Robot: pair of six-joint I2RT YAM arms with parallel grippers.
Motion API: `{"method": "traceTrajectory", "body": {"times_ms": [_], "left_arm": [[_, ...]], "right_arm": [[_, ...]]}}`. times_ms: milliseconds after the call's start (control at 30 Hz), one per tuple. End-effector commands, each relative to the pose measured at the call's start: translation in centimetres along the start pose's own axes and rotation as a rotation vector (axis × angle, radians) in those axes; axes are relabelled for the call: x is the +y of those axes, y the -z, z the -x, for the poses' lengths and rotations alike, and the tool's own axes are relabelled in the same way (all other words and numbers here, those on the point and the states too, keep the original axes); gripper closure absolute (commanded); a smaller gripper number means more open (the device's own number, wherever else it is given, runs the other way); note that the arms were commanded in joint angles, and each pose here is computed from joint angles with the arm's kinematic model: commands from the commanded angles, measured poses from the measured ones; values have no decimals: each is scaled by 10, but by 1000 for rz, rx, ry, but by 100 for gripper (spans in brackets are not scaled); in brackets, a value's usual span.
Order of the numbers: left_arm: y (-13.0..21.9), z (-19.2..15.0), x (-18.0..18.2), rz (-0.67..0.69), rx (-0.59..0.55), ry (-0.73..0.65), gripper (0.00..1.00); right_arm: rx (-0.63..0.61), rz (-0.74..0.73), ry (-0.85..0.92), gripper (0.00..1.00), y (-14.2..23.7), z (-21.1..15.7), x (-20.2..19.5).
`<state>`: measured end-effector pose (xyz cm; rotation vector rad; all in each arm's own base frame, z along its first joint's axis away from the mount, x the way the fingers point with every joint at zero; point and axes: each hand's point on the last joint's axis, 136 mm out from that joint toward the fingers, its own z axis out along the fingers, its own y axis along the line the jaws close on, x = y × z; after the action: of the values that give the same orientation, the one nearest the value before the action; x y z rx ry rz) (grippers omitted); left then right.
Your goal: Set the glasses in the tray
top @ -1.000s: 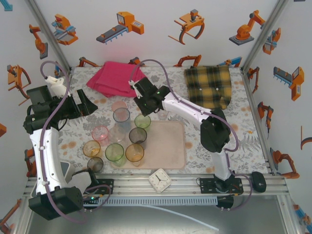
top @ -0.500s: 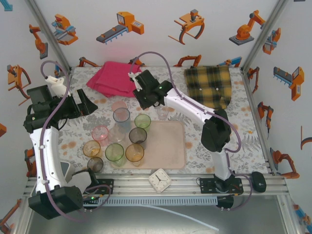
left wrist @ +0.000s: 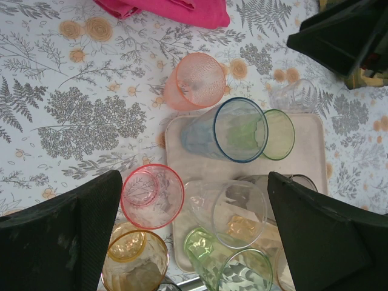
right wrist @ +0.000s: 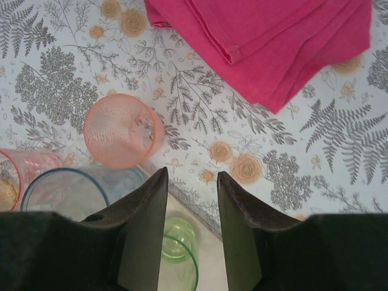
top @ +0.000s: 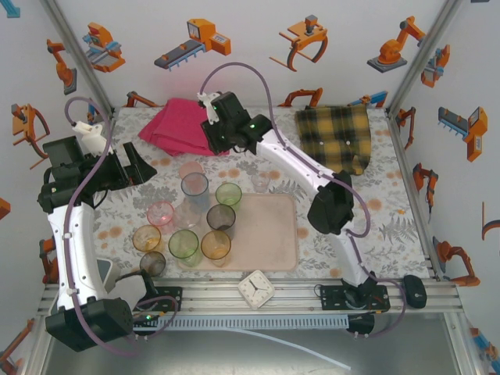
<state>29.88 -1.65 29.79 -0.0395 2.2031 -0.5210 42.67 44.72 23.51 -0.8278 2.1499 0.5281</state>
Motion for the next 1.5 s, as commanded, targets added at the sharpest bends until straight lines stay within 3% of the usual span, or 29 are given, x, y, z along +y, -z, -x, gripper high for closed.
{"method": "traceTrajectory", "body": {"times_ms": [0,500,1467], "left_arm": [[0,4,-3,-22,-13,8,3],[-1,3,0,-13,-5,18,3],[-2,4,3,-7,-9,14,3]], "right_arm": [[1,55,-5,61,-10,3,5],[-3,146,-53,61,-45,-3,11],[50,211,-108,61,-77,-24,15]]}}
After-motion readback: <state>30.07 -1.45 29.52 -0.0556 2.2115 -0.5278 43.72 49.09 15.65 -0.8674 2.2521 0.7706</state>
